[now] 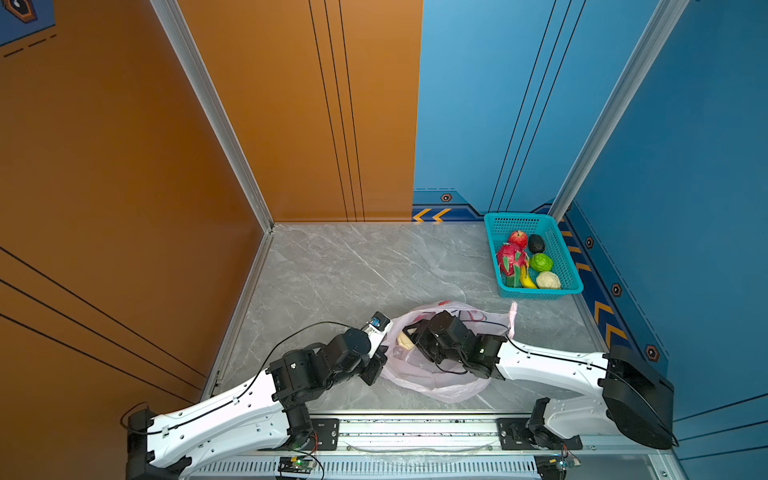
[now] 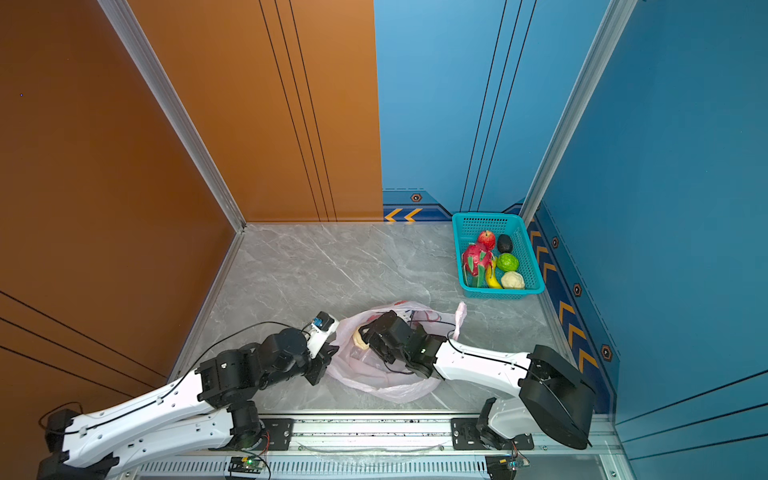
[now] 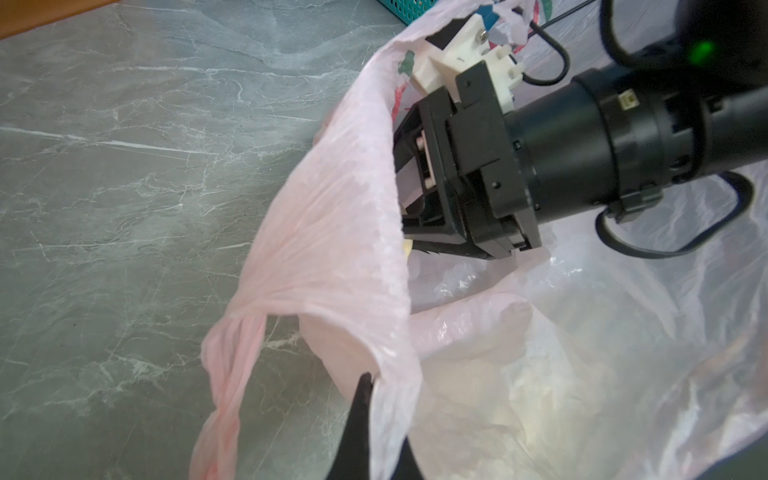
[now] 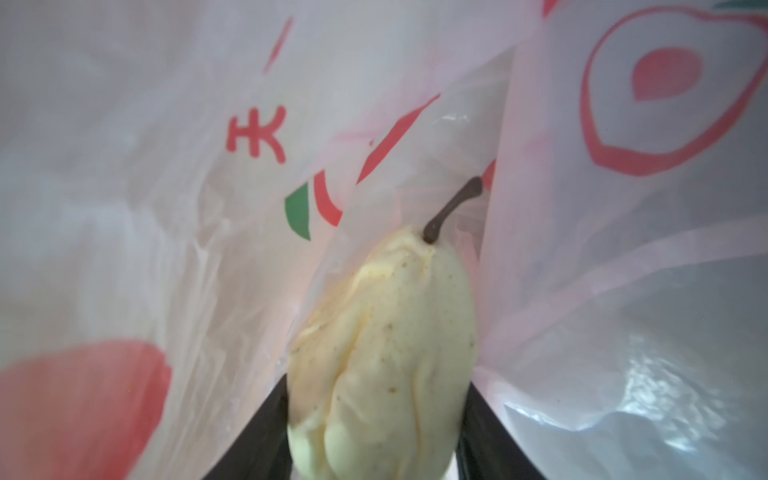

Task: Untie the knot of the plastic bag and take out the fruit
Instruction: 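Push the right gripper deeper into the bag and close on the pear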

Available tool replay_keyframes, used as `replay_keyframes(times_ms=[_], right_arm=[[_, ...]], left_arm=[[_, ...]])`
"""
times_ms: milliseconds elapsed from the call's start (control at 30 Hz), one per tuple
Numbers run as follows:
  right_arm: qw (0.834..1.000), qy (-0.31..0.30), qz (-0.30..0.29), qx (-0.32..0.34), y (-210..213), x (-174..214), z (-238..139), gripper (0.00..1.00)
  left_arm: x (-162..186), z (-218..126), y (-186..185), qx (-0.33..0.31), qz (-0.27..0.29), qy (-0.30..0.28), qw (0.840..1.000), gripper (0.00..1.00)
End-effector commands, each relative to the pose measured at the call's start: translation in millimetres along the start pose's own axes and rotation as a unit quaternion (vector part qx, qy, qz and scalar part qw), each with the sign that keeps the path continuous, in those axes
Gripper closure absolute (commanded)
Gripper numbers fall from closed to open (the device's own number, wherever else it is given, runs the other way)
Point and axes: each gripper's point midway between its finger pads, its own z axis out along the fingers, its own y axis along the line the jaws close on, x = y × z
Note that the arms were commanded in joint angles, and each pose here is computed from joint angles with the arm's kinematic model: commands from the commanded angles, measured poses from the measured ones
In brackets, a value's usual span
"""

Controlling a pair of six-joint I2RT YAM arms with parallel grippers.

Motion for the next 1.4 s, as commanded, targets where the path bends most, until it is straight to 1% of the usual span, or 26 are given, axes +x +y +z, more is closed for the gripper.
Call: replay_keyframes(times_ms=[0,167,333,367,533,600,700,867,1000,1200,1367], right_arm=[[0.997,-0.017,-0.044,0.055,-23.4,-7.6,-4.8,0.45],[0.996,-0.046,-0.038,0.072,-47.4,-18.2,-1.8,0.42],[0.994,-0.064,-0.037,0.08,-56.7,-30.8,3.0,0.38],[0.994,-0.064,-0.038,0.083,-58.5,-31.6,3.8,0.36],[0.991,-0.057,-0.046,0.111,-64.5,-26.6,-6.6,0.2],[0.991,-0.052,-0.048,0.117,-65.0,-22.9,-11.2,0.18],[0.992,-0.046,-0.044,0.113,-63.4,-19.2,-11.8,0.17],[0.995,-0.037,-0.042,0.077,-33.6,-21.5,-13.3,0.19],[0.997,-0.032,-0.043,0.061,-17.2,-23.3,-13.2,0.21],[0.998,-0.021,-0.038,0.05,-11.5,-28.8,4.4,0.25],[0.998,-0.02,-0.032,0.056,-18.7,-32.4,25.3,0.28]], left_arm=[[-6.7,2.8,-5.7,0.012,0.006,-0.015,1.0,1.0],[-0.1,7.0,-21.1,0.031,0.026,-0.004,0.999,1.0],[11.8,14.8,-35.9,0.041,0.043,0.005,0.998,1.0],[13.3,16.1,-38.7,0.042,0.044,0.006,0.998,1.0],[14.0,20.1,-44.8,0.038,0.049,0.002,0.998,1.0],[12.3,20.8,-44.3,0.035,0.046,-0.002,0.998,1.0],[10.3,22.1,-45.3,0.035,0.043,-0.007,0.998,1.0],[5.9,23.7,-46.6,0.033,0.044,-0.01,0.998,1.0],[3.5,23.5,-45.3,0.028,0.043,-0.014,0.999,1.0],[2.4,23.2,-43.7,0.024,0.041,-0.016,0.999,1.0],[0.1,23.7,-41.6,0.021,0.04,-0.019,0.999,1.0]])
